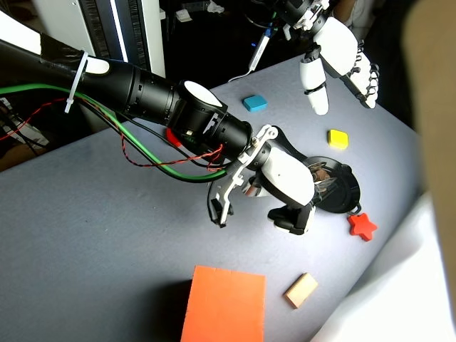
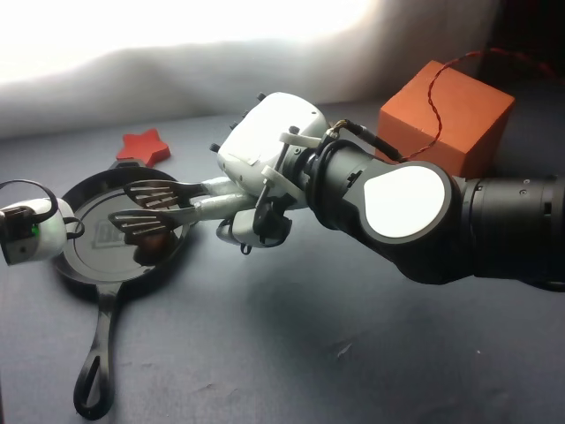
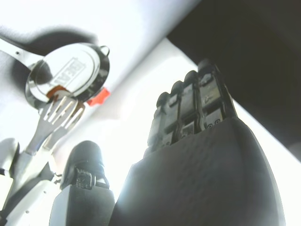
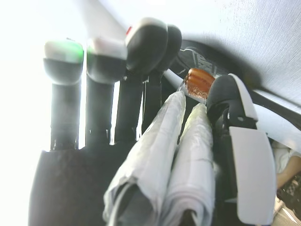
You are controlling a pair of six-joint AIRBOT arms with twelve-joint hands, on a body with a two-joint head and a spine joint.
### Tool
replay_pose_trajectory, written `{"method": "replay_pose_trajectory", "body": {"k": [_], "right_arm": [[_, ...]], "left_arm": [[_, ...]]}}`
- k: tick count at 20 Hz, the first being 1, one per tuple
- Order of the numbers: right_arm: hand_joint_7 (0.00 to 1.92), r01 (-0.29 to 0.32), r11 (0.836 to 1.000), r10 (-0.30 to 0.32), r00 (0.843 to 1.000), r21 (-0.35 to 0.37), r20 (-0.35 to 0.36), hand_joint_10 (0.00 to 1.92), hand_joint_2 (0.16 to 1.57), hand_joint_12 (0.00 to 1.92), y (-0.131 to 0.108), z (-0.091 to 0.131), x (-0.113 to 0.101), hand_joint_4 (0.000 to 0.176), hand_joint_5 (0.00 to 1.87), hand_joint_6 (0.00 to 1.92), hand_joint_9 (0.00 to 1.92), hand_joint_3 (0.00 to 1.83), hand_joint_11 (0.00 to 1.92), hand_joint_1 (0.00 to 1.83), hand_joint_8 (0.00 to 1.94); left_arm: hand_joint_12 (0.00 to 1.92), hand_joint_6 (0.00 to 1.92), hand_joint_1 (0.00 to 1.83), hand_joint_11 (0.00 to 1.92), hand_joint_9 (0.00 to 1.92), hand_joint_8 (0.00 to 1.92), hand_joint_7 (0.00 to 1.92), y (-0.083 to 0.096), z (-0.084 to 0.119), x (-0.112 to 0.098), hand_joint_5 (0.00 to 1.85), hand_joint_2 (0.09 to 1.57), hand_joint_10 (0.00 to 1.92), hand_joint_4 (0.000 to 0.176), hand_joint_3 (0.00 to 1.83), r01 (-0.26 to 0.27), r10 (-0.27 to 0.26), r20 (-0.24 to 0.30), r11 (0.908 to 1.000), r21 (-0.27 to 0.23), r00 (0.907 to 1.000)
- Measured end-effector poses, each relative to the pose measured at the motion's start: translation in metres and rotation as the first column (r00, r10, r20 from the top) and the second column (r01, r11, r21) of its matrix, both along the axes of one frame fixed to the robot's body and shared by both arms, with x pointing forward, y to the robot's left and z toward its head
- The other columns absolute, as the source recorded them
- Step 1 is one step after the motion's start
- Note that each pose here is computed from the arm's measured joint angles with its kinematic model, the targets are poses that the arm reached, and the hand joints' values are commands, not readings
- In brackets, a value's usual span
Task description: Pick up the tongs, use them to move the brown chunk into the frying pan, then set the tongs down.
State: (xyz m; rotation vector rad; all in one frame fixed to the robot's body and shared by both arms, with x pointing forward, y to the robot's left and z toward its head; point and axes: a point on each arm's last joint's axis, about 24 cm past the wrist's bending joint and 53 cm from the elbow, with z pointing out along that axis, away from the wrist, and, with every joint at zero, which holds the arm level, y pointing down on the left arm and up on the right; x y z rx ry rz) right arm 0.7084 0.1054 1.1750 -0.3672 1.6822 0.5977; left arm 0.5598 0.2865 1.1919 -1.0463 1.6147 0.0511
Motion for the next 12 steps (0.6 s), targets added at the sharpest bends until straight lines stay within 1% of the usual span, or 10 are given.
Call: {"method": "replay_pose_trajectory", "body": {"k": [1, 2, 3, 4, 5, 8, 9, 10, 11, 12], "right_arm": [[1.24, -0.002, 1.0, 0.002, 1.0, -0.003, 0.007, 1.53, 1.34, 1.92, 0.0, 0.001, 0.0, 0.0, 0.92, 1.04, 1.25, 0.0, 0.99, 0.28, 1.06], [1.23, -0.002, 1.0, 0.002, 1.0, -0.004, 0.007, 1.47, 1.33, 1.9, 0.0, 0.001, 0.0, 0.0, 0.92, 0.98, 1.23, 0.0, 0.96, 0.24, 0.95], [1.23, -0.003, 1.0, 0.003, 1.0, -0.004, 0.008, 1.45, 1.33, 1.89, 0.001, 0.001, -0.001, 0.0, 0.94, 0.92, 1.22, 0.0, 0.95, 0.22, 0.88], [1.25, -0.001, 1.0, 0.001, 1.0, -0.01, 0.014, 1.39, 1.32, 1.86, 0.0, 0.002, -0.001, 0.0, 0.98, 0.81, 1.23, 0.0, 0.96, 0.23, 0.77], [1.28, 0.003, 1.0, -0.003, 1.0, -0.012, 0.021, 1.37, 1.33, 1.85, -0.002, 0.003, -0.001, 0.0, 1.0, 0.76, 1.25, 0.0, 0.97, 0.22, 0.73], [1.3, 0.009, 1.0, -0.009, 0.999, -0.017, 0.047, 1.38, 1.34, 1.84, -0.015, 0.012, -0.007, 0.0, 1.02, 0.77, 1.24, 0.0, 0.94, 0.22, 0.71], [1.3, 0.028, 1.0, -0.027, 0.996, -0.007, 0.081, 1.38, 1.35, 1.86, -0.026, 0.023, -0.013, 0.0, 1.01, 0.8, 1.25, 0.0, 0.95, 0.22, 0.72], [1.3, 0.041, 0.999, -0.041, 0.994, -0.001, 0.098, 1.39, 1.36, 1.87, -0.035, 0.031, -0.016, 0.0, 1.01, 0.8, 1.25, 0.01, 0.97, 0.2, 0.73], [1.3, 0.06, 0.998, -0.06, 0.991, 0.009, 0.118, 1.4, 1.37, 1.88, -0.049, 0.042, -0.023, 0.0, 1.01, 0.82, 1.25, 0.01, 0.99, 0.19, 0.74], [1.3, 0.077, 0.997, -0.078, 0.989, 0.016, 0.127, 1.39, 1.37, 1.86, -0.061, 0.047, -0.027, 0.0, 1.01, 0.83, 1.24, 0.0, 0.96, 0.21, 0.74]], "left_arm": [[0.0, 0.0, 0.0, 0.0, 0.0, 0.0, 0.0, 0.0, 0.0, 0.0, 0.0, 1.25, 0.0, 0.0, 0.0, 0.0, 0.0, 0.0, 1.0, 0.0, 1.0], [0.0, 0.0, 0.0, 0.0, 0.0, 0.0, 0.0, 0.0, 0.0, 0.0, 0.0, 1.24, 0.0, 0.0, 0.0, -0.001, 0.001, 0.0, 1.0, 0.0, 1.0], [0.01, 0.0, 0.0, 0.01, 0.0, 0.0, 0.0, 0.0, 0.0, 0.0, 0.0, 1.24, 0.0, 0.0, 0.0, 0.0, 0.0, 0.0, 1.0, 0.0, 1.0], [0.0, 0.0, 0.0, 0.01, 0.0, 0.0, 0.0, 0.0, 0.0, 0.0, 0.0, 1.24, 0.0, 0.0, 0.0, -0.001, 0.001, 0.0, 1.0, 0.0, 1.0], [0.0, 0.0, 0.0, 0.0, 0.0, 0.0, 0.0, 0.0, 0.0, 0.0, 0.0, 1.25, 0.0, 0.0, 0.0, 0.0, 0.0, 0.001, 1.0, 0.0, 1.0], [0.0, 0.0, 0.0, 0.0, 0.0, 0.0, 0.0, 0.0, 0.0, 0.0, 0.0, 1.24, 0.0, 0.0, 0.0, 0.0, 0.0, 0.0, 1.0, 0.0, 1.0], [0.0, 0.0, 0.0, 0.0, 0.0, 0.0, 0.0, 0.0, 0.0, 0.0, 0.0, 1.25, 0.0, 0.0, 0.0, 0.0, 0.0, 0.0, 1.0, 0.0, 1.0], [0.01, 0.0, 0.0, 0.01, 0.0, 0.0, 0.0, 0.0, 0.0, 0.0, 0.0, 1.24, 0.0, 0.0, 0.0, 0.0, 0.0, 0.0, 1.0, 0.0, 1.0], [0.01, 0.0, 0.0, 0.01, 0.0, 0.0, 0.0, 0.0, 0.0, 0.0, 0.0, 1.24, 0.0, 0.0, 0.0, 0.001, -0.001, 0.001, 1.0, -0.001, 1.0], [0.0, 0.0, 0.0, 0.0, 0.0, 0.0, 0.0, 0.0, 0.0, 0.0, 0.0, 1.24, 0.0, 0.0, 0.0, 0.001, -0.001, 0.0, 1.0, 0.0, 1.0]]}}
